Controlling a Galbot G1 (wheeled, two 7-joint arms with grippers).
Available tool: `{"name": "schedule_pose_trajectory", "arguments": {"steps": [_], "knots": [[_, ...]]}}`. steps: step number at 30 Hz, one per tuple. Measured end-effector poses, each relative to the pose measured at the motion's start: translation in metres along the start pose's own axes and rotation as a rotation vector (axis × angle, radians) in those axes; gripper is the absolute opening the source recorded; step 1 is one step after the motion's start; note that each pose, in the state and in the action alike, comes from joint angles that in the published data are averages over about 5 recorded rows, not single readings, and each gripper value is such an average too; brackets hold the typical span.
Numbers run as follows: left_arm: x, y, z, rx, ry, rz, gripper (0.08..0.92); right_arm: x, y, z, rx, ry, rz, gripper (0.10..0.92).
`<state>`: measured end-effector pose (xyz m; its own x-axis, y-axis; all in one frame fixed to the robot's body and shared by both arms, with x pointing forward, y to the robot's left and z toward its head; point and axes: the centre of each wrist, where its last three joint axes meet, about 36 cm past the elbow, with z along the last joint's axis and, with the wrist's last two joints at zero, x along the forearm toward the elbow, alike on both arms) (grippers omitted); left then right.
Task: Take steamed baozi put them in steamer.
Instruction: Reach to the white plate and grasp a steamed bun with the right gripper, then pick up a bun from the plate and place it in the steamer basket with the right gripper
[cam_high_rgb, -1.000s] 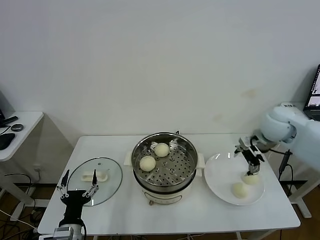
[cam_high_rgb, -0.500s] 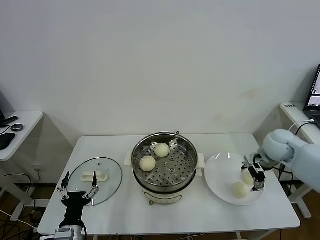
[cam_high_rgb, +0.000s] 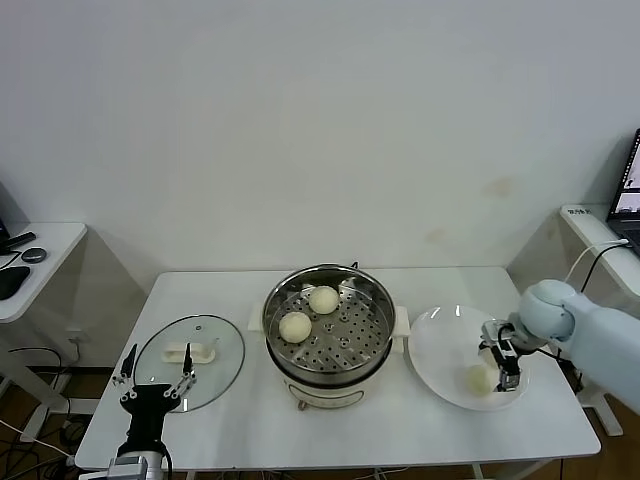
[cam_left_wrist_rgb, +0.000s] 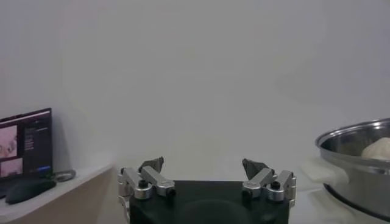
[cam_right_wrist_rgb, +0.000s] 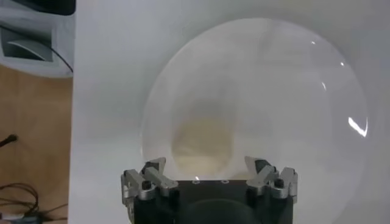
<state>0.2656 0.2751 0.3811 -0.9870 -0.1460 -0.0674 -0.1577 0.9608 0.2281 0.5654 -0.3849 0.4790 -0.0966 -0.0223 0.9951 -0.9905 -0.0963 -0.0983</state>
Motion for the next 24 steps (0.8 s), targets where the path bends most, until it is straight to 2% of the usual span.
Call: {"name": "schedule_pose_trajectory", "arguments": {"steps": [4,18,21,24], "knots": [[0.0,0.001,0.0,-0.002,0.001,-0.003,0.823,-0.009,0.0,-0.003,-0.004,0.0,-0.009,0.771],[0.0,0.001,0.001,0.0,0.001,-0.006,0.823,-0.016,-0.002,-0.008,-0.004,-0.004,-0.014,0.47],[0.0,0.002,0.0,0.0,-0.001,-0.007,0.823,-0.012,-0.003,-0.007,-0.002,-0.006,-0.013,0.434],[0.0,0.003,-0.001,0.0,-0.004,-0.009,0.823,-0.002,-0.006,-0.005,0.004,-0.008,-0.013,0.431]]}}
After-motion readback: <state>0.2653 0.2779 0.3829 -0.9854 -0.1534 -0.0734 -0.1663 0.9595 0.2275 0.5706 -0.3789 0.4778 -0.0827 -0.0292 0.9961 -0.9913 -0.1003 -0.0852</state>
